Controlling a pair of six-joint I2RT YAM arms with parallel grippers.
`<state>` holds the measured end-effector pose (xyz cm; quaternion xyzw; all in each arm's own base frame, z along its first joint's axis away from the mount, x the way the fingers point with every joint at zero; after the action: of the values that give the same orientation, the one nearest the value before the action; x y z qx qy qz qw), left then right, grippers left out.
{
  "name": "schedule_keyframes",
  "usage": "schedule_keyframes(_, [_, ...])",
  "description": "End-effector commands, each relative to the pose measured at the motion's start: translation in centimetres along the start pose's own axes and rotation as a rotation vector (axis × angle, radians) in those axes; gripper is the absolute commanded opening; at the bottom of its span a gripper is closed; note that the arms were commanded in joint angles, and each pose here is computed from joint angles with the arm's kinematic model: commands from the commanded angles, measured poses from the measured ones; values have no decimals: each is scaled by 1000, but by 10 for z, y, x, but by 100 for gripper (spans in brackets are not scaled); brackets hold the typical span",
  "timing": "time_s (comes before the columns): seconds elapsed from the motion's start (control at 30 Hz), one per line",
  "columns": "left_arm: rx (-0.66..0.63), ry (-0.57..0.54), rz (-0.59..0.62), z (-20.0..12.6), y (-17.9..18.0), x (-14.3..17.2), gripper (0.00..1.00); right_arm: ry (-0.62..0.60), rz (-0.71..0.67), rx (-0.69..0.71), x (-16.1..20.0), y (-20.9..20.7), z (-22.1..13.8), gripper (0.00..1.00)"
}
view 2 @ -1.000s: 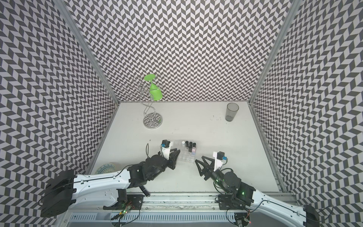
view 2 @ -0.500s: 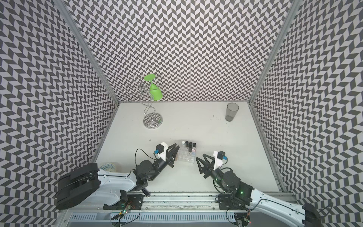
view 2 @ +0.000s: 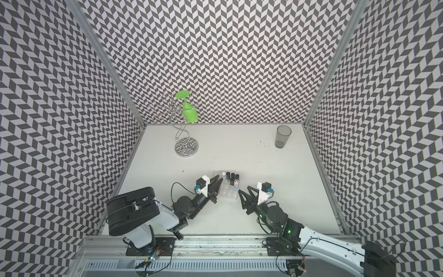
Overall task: Arrange the lipsticks in the organizer
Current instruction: Place the lipstick in the storage box.
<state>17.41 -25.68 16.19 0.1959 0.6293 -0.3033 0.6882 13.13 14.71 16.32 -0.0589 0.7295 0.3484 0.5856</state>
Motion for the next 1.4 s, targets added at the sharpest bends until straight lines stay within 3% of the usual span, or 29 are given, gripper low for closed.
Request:
schedule_keyframes(0.0, [-14, -219, -42, 6, -1, -33, 0, 26, -30, 35, 30, -25, -8, 59])
schedule_keyframes(0.33, [-16, -204, -27, 32, -4, -11, 0, 0, -23, 30, 27, -32, -10, 59])
schedule_keyframes(0.97, [-81, -260, 39, 50, -2, -21, 0, 17, -38, 24, 30, -33, -9, 59])
schedule_keyframes(1.37, [-58, -273, 35, 64, 0, -17, 0, 10, -37, 24, 30, -33, -9, 59])
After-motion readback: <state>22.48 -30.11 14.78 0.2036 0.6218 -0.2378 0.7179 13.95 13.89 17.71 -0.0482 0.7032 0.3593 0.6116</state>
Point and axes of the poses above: each gripper's point midway between its finger pads, its own z axis out along the fingers, its own y axis along the line the jaws close on, x = y × z, the point moved 8 cm from there along -z, back along the fingers, and after that the axes turned 3 degrees about -z, right-handed, at the moved point
